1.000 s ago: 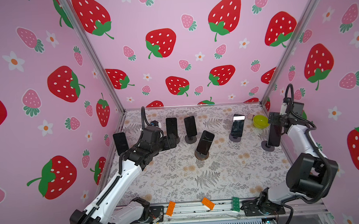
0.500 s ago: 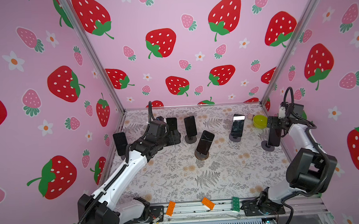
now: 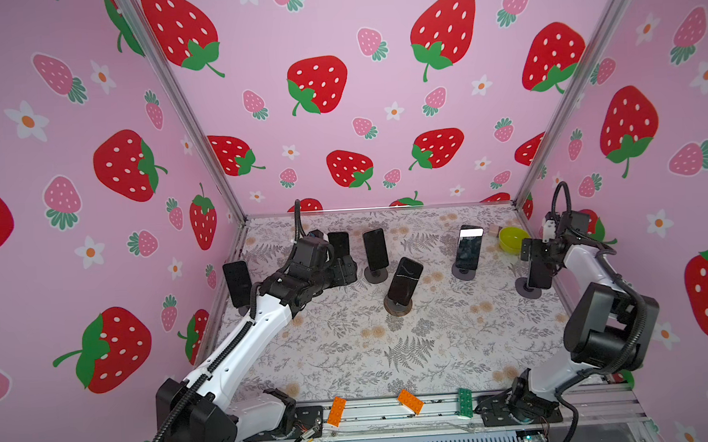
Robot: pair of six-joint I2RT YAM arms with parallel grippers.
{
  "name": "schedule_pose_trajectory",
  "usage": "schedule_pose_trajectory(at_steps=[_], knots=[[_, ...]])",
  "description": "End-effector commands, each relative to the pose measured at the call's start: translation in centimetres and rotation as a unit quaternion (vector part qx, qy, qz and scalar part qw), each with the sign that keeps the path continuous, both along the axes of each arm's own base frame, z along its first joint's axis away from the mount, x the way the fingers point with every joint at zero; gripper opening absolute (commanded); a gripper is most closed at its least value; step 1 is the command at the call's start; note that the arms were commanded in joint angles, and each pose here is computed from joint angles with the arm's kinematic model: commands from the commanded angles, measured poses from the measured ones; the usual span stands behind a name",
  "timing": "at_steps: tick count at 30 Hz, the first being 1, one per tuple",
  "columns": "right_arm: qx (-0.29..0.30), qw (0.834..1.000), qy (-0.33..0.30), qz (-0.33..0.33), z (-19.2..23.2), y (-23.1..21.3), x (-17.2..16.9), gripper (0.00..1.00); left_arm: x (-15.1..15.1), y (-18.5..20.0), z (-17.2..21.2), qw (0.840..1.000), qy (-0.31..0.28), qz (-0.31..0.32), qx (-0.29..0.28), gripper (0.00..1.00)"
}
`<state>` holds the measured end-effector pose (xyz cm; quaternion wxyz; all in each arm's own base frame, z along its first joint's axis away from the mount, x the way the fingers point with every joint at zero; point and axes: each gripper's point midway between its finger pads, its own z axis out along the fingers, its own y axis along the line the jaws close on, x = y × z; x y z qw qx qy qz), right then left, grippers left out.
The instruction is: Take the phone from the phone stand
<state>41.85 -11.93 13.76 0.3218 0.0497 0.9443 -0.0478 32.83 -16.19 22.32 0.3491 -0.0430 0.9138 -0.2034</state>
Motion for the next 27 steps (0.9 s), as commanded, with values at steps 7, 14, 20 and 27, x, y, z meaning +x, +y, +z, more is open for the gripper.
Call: schedule_pose_trajectory(at_steps=[7, 14, 20, 27], knots=[[0.008, 0.999, 0.047, 0.012, -3.4, 0.3, -1.4, 0.93, 0.4, 0.2, 1.7, 1.0, -0.014, 0.014, -0.006, 1.0], [-0.024, 0.999, 0.046, -0.002, -2.8, -0.6, -1.7, 0.88, 0.4, 0.1, 1.7, 1.0, -0.017, 0.013, -0.006, 1.0], [-0.034, 0.999, 0.036, -0.005, -2.3, -0.8, -1.8, 0.82, 0.2, 0.1, 1.6, 1.0, -0.02, 0.015, -0.014, 1.0], [-0.044, 0.999, 0.012, -0.004, -1.1, -0.9, -1.8, 0.73, 0.0, 0.2, 1.8, 1.0, -0.022, 0.015, -0.014, 1.0]])
